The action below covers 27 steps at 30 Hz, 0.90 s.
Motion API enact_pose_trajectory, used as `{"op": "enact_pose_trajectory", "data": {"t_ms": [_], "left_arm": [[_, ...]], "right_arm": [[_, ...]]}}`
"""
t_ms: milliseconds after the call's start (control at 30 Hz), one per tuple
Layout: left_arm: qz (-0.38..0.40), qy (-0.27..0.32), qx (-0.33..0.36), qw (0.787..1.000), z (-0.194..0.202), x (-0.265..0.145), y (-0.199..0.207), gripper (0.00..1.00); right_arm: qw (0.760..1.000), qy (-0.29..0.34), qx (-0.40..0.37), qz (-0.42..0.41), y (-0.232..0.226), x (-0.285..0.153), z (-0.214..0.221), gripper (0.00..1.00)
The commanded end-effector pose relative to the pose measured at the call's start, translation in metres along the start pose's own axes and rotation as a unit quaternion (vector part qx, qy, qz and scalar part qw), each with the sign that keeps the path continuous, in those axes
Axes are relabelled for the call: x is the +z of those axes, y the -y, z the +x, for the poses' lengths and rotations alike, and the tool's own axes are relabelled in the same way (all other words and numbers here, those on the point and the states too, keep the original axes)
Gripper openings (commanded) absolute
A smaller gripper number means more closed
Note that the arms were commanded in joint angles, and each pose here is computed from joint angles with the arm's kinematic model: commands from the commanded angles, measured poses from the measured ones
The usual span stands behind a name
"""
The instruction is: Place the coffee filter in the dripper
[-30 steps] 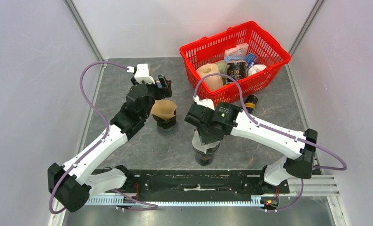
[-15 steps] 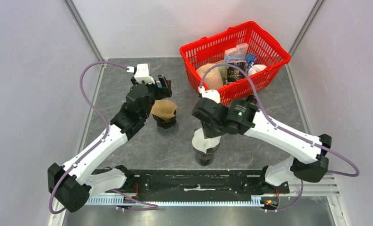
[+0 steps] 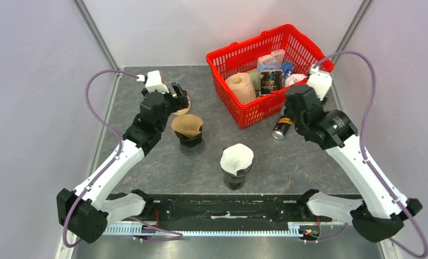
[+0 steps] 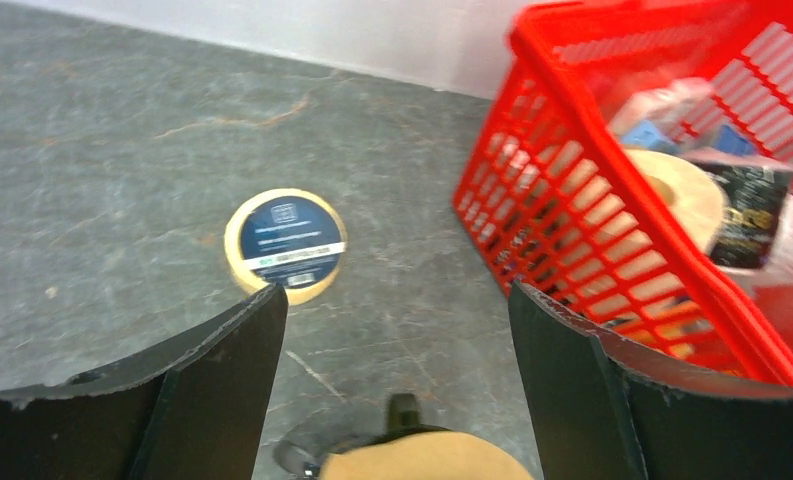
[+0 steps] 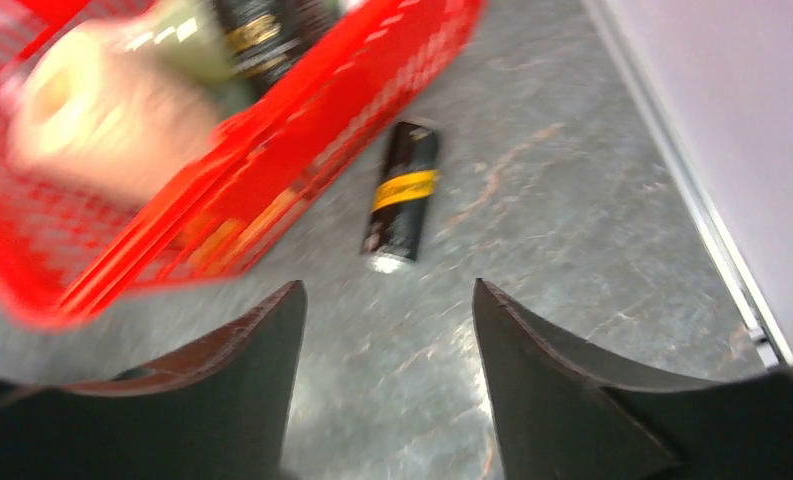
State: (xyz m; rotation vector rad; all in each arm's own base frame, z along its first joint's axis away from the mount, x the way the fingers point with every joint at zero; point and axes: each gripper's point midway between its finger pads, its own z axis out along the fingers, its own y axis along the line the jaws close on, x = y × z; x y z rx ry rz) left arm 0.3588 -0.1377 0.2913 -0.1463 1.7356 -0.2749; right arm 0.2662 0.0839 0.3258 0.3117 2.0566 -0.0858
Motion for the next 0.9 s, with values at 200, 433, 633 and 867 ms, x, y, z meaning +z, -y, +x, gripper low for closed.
{"op": "enact_pose_trajectory", "data": {"t_ms": [200, 433, 633, 867], "left_arm": [[-0.133, -0.019, -0.139, 0.981, -0.004, 0.01, -0.103, 0.9], [-0.191, -0.025, -0.15, 0.97, 0.01, 0.003, -0.146, 0.94], [-0.207, -0.029, -0.144, 0.967, 0.016, -0.001, -0.153, 1.0], [-0.203, -0.035, -0.137, 0.969, 0.02, 0.002, -0.153, 1.0]], "right_arm": [[0.977, 0.014, 0.155, 0.146, 0.128, 0.116, 0.013, 0.97], [0.949, 0.027, 0.222, 0.224, 0.182, 0.152, 0.047, 0.97], [0.946, 0.041, 0.218, 0.236, 0.188, 0.15, 0.048, 0.97], [0.949, 0.102, 0.227, 0.194, 0.183, 0.139, 0.039, 0.97]]}}
